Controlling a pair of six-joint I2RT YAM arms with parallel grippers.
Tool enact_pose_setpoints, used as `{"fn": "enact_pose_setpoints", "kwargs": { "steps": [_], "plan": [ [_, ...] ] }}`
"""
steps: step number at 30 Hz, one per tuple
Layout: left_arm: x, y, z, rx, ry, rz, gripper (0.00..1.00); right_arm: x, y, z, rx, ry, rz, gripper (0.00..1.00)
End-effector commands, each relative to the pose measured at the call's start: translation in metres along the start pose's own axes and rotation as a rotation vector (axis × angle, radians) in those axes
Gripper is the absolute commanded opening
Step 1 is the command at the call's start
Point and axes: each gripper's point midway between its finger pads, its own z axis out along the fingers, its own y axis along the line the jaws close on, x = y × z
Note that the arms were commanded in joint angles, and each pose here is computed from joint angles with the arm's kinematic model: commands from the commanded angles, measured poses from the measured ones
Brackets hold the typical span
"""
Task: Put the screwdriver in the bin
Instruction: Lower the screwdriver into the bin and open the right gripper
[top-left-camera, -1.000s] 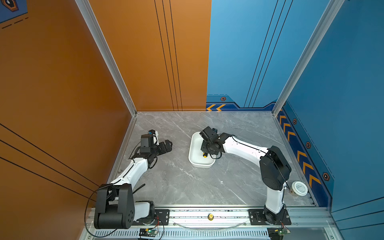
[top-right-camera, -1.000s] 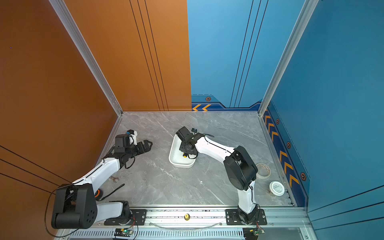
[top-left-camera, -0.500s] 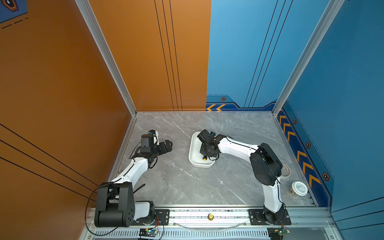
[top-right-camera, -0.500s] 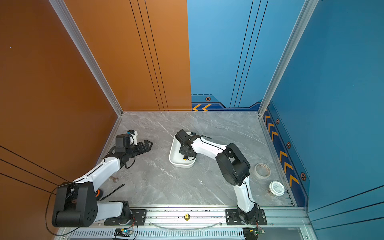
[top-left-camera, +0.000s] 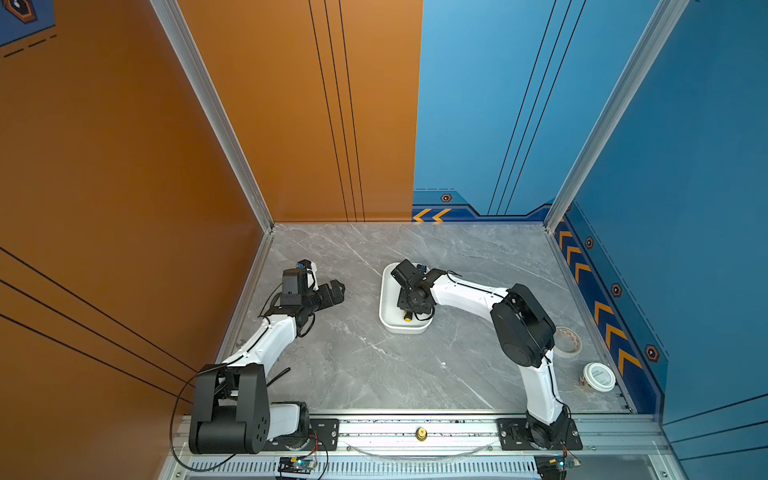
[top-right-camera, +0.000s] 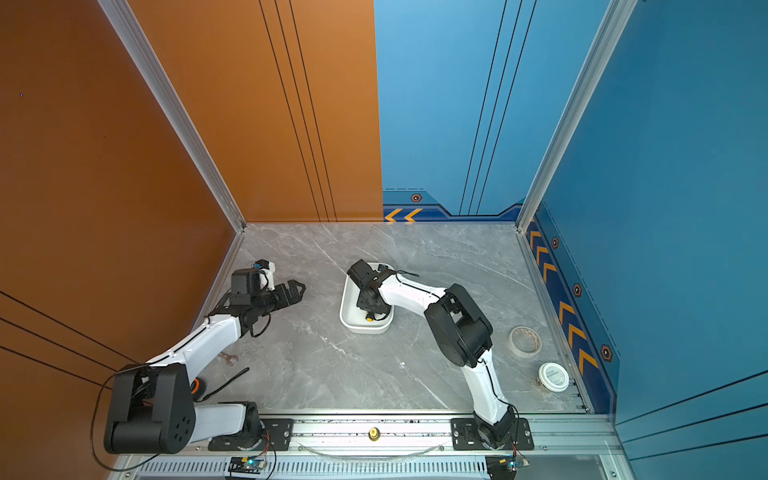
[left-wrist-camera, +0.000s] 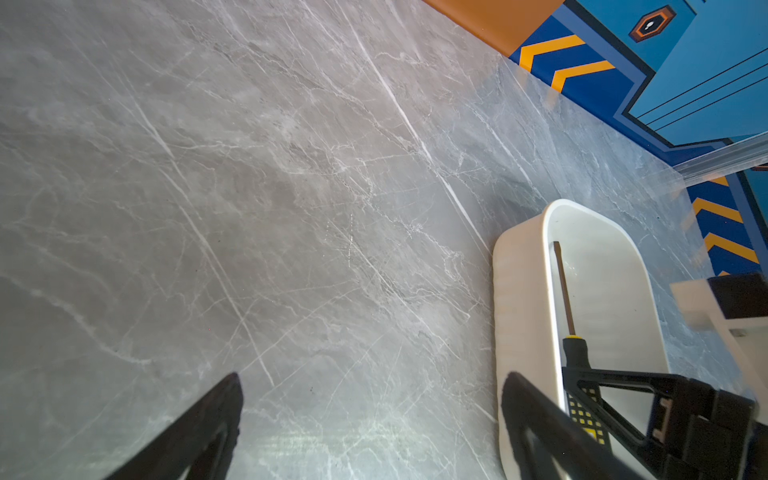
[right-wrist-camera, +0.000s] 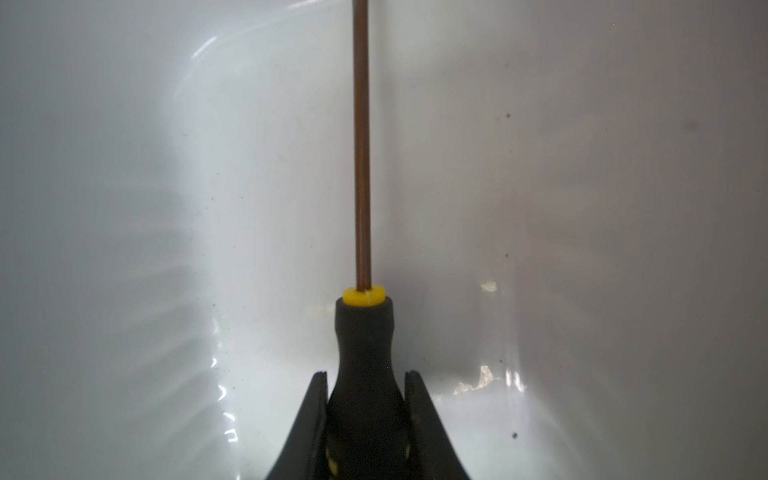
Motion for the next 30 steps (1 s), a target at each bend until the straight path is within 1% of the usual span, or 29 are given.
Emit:
{"fn": "enact_pose_setpoints", "kwargs": {
  "steps": [1,7,9,14,24,26,30],
  "plan": [
    [0.01,0.005,0.001,-0.002,0.026,-0.004,0.98,0.001,-0.004,0.001,0.04,0.006,-0.045,0.12],
    [0.009,0.006,0.0,-0.006,0.022,-0.003,0.98,0.001,-0.004,-0.001,0.049,0.012,-0.078,0.2],
    [0.009,0.006,0.0,-0.007,0.022,-0.003,0.98,0.0,-0.004,-0.003,0.05,0.007,-0.091,0.25],
    [0.01,0.007,0.0,-0.01,0.023,-0.003,0.98,-0.003,-0.006,-0.011,0.065,-0.011,-0.111,0.41],
    [0.01,0.008,-0.002,-0.02,0.015,0.002,0.98,-0.004,-0.005,-0.022,0.076,-0.024,-0.156,0.6],
    [0.009,0.009,-0.003,-0.023,0.01,0.003,0.98,-0.011,-0.001,-0.038,0.056,-0.05,-0.166,0.64],
    [0.006,0.012,-0.005,-0.043,-0.004,0.022,0.98,-0.02,-0.001,-0.066,0.066,-0.09,-0.204,0.68]
  ]
}}
